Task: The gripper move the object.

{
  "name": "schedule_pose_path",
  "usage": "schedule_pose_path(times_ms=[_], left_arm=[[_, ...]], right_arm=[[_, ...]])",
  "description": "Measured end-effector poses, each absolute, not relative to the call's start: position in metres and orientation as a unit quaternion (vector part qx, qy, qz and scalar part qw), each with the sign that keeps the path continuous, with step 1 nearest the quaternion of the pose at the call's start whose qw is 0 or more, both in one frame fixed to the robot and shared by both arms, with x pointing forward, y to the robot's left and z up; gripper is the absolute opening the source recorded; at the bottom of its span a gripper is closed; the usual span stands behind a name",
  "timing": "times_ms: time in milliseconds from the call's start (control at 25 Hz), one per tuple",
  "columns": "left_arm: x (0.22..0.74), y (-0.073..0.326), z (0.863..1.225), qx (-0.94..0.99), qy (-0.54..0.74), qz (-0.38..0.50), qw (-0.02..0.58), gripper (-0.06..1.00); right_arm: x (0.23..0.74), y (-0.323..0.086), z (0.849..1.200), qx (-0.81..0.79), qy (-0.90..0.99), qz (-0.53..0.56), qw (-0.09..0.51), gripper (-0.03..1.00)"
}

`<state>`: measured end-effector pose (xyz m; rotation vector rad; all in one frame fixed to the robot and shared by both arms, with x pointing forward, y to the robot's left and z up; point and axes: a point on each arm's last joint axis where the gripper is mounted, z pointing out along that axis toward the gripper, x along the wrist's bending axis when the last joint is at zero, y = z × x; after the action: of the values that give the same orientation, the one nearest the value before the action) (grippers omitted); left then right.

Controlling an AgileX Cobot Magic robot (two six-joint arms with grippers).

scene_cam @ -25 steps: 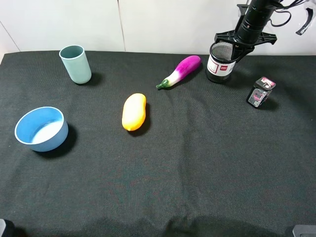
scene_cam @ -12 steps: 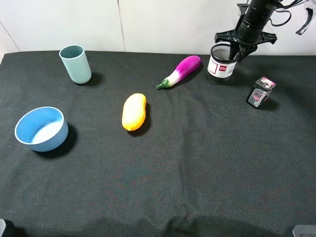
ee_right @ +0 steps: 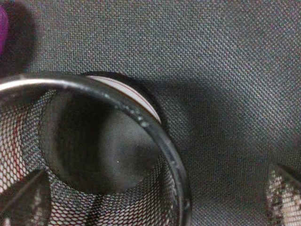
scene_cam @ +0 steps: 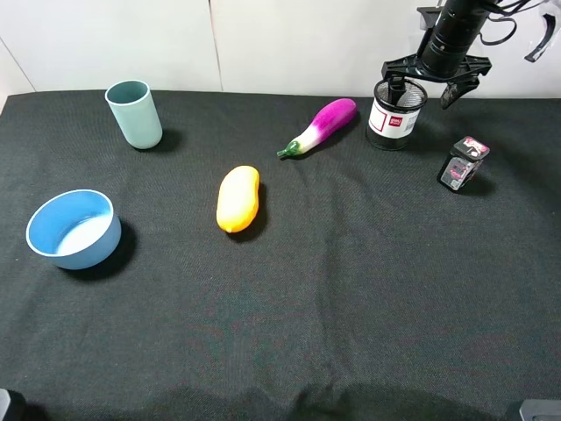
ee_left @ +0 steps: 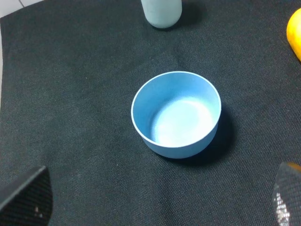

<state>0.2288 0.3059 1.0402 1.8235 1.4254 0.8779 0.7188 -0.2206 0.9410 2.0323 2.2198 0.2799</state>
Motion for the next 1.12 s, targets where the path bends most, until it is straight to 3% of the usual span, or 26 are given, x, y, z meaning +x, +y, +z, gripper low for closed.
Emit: schedule_pose_path(times_ms=[560, 1120], left_arm=[[0.229, 0.306, 1.04, 0.696, 0.544, 0.335, 0.327, 0.99], [0.229, 0.306, 1.04, 0.696, 0.544, 0.335, 0.327, 0.99]], right_arm=[[0.721, -0.221, 0.987, 0.668, 0.735, 0.096, 0.064, 0.69], [0.693, -0.222, 1.069, 0.661, 0.725, 0.168, 0.098, 0.69]])
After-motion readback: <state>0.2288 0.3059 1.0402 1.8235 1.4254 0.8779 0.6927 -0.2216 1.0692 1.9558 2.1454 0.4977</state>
